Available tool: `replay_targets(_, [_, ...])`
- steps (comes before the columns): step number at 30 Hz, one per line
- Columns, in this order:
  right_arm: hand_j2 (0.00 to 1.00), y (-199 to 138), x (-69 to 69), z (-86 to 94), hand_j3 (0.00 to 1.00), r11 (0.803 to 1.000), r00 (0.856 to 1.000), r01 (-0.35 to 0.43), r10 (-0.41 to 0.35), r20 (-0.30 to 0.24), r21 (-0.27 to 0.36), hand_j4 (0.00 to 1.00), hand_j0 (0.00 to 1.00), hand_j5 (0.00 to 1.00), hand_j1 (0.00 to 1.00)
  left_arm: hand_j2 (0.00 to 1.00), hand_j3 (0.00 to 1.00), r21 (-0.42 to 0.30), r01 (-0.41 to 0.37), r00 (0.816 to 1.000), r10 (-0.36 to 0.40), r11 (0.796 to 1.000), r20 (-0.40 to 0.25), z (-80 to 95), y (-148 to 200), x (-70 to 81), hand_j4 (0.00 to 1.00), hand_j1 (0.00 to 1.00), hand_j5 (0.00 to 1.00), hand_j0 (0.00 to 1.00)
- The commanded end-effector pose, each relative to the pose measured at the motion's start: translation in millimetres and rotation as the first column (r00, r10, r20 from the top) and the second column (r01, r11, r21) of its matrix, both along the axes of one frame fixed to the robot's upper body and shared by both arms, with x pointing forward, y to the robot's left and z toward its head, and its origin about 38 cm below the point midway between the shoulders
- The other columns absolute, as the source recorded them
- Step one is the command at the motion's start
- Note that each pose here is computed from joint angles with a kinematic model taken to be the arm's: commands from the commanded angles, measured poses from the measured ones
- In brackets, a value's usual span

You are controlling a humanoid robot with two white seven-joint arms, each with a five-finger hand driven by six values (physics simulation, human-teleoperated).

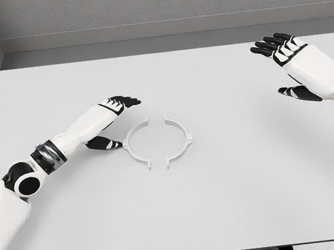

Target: Assemble PVC drainage pipe clamps

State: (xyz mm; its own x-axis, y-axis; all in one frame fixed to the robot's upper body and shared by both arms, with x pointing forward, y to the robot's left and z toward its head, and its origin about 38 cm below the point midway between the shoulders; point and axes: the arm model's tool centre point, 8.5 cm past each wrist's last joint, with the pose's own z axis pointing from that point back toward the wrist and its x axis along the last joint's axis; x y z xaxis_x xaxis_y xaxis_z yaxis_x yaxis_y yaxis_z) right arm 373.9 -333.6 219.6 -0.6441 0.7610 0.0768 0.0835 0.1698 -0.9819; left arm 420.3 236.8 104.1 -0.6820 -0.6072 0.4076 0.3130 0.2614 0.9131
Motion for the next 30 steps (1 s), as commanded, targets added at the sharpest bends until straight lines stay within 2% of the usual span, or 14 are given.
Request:
replay_targets(1, [1.00,-0.3,-0.1,0.7,1.00,1.000,1.000,-0.001,0.001,0.000,0.006,1.00,1.00,1.00,1.00,1.00,1.00,-0.008,-0.002,1.000,0.002,1.000,-0.001,0.8,0.0,0.2,1.00,1.00,1.00,1.00])
replay_targets(30, [1.00,-0.3,-0.1,0.7,1.00,1.000,1.000,-0.001,0.001,0.000,0.006,1.00,1.00,1.00,1.00,1.00,1.00,-0.022,0.050,0.999,-0.050,0.998,0.004,0.0,-20.6,-9.2,1.00,1.00,1.00,1.00])
